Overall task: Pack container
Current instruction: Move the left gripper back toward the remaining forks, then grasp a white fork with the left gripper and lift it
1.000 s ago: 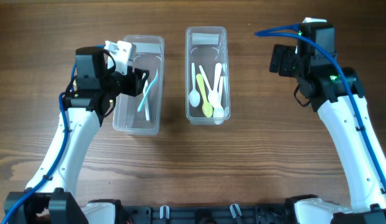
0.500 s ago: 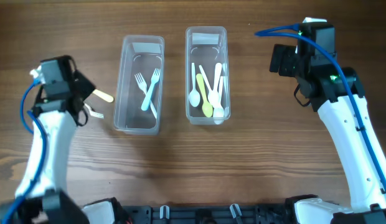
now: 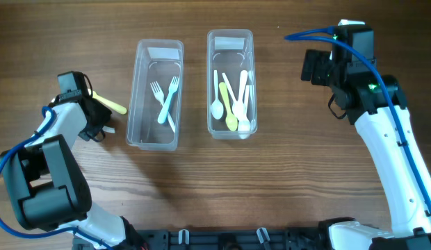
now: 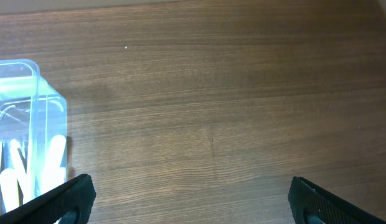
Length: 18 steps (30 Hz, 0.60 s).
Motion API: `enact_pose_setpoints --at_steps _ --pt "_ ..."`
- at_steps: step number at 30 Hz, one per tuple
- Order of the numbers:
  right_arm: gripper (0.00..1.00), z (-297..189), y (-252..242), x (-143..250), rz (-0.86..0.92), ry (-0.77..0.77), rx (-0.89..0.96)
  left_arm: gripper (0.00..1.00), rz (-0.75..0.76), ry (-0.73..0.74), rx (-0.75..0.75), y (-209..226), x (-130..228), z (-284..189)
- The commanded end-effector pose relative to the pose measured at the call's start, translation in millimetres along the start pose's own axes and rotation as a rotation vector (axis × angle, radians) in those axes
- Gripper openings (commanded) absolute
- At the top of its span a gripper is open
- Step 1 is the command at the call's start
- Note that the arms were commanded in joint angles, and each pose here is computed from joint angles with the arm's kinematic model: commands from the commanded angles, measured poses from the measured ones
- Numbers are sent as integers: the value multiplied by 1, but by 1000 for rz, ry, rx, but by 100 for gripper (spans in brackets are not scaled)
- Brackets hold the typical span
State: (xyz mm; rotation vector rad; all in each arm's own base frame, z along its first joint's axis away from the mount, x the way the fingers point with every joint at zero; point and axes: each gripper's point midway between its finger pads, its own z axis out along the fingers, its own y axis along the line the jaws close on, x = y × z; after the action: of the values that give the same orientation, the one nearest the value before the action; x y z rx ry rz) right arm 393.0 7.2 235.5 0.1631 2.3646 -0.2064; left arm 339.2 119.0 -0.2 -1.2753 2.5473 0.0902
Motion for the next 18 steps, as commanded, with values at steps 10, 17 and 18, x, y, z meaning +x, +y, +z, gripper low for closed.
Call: enact_pose_setpoints --at_steps 10,17,18 --pt "100 -3 -5 -7 -6 -19 22 4 -24 -81 71 -9 -26 -59" --pt "100 -3 -5 -7 -6 -19 22 4 197 -218 431 -54 -32 -160" --pt "100 -3 -5 -7 -6 -19 22 4 294 -241 532 -69 -27 -179"
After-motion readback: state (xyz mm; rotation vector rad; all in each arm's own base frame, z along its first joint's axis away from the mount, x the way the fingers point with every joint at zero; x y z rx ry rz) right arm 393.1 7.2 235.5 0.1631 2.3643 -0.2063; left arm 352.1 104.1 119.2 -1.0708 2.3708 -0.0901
